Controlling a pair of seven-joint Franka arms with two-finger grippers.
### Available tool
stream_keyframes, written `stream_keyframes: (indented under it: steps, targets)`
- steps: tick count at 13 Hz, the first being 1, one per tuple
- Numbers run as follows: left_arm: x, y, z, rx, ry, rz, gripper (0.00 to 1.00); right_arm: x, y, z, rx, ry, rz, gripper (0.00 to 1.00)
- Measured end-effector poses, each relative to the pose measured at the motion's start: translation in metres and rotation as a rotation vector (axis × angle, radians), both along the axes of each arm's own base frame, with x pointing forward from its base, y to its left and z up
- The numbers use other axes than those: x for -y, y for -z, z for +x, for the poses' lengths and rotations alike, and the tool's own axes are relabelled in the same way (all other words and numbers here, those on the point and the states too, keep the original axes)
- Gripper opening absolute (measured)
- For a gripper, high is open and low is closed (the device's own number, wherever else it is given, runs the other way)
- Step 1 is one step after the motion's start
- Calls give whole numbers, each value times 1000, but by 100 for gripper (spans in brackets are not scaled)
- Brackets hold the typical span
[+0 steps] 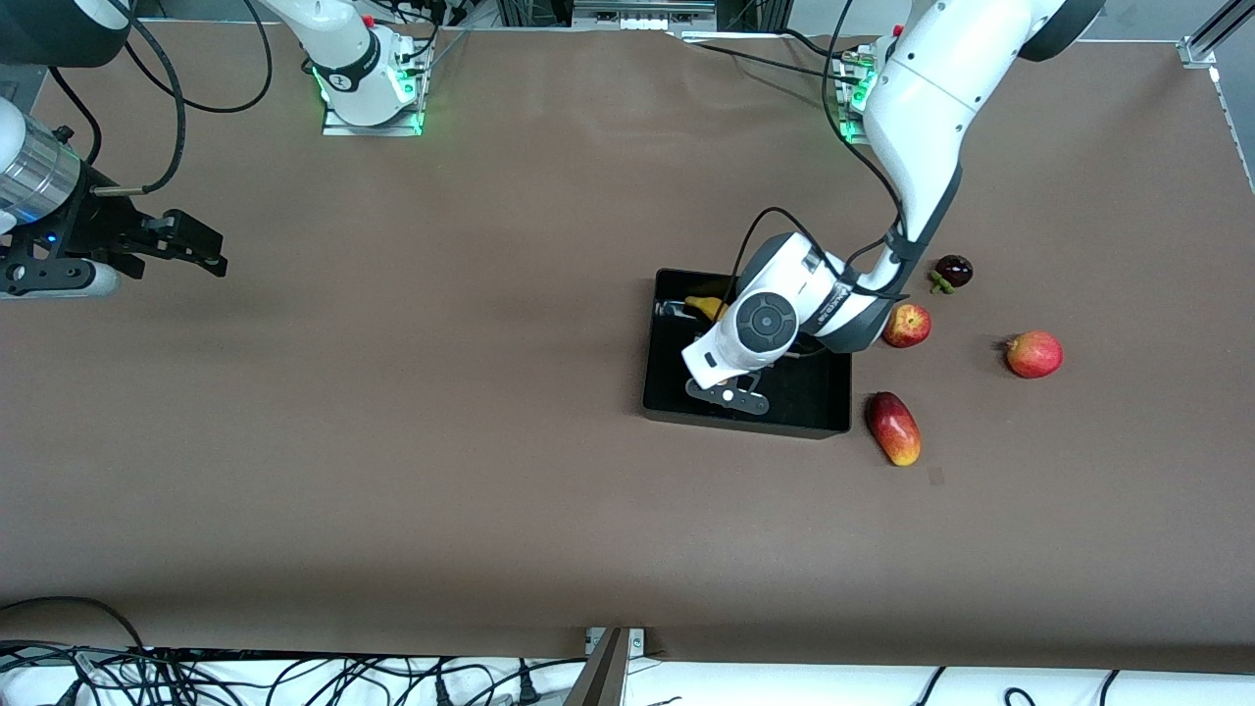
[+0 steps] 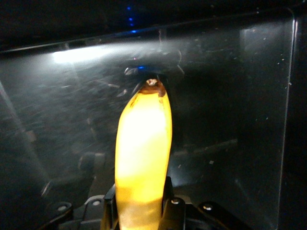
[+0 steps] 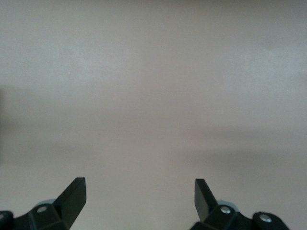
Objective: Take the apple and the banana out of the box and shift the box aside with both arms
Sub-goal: 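Lift the yellow banana out of the tray and carry it beside the apples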
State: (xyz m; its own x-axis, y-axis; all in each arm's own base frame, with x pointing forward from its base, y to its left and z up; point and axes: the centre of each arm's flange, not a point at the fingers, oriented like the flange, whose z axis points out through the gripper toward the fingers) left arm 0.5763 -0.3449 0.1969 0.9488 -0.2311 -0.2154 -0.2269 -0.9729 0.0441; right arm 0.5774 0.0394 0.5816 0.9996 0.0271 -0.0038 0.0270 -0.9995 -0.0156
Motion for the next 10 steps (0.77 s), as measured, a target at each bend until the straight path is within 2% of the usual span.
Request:
stream_keyframes:
  steps: [5,7,10]
  targets:
    - [-34,-105,15,21,-36,40,35,0,0,0,0,0,0,100]
    - [-69,-142,25,-7,-82,74,35,0,0,0,0,0,0,100]
    - [-165,-170,53,-67,-130,91,35,0,0,0,0,0,0,100]
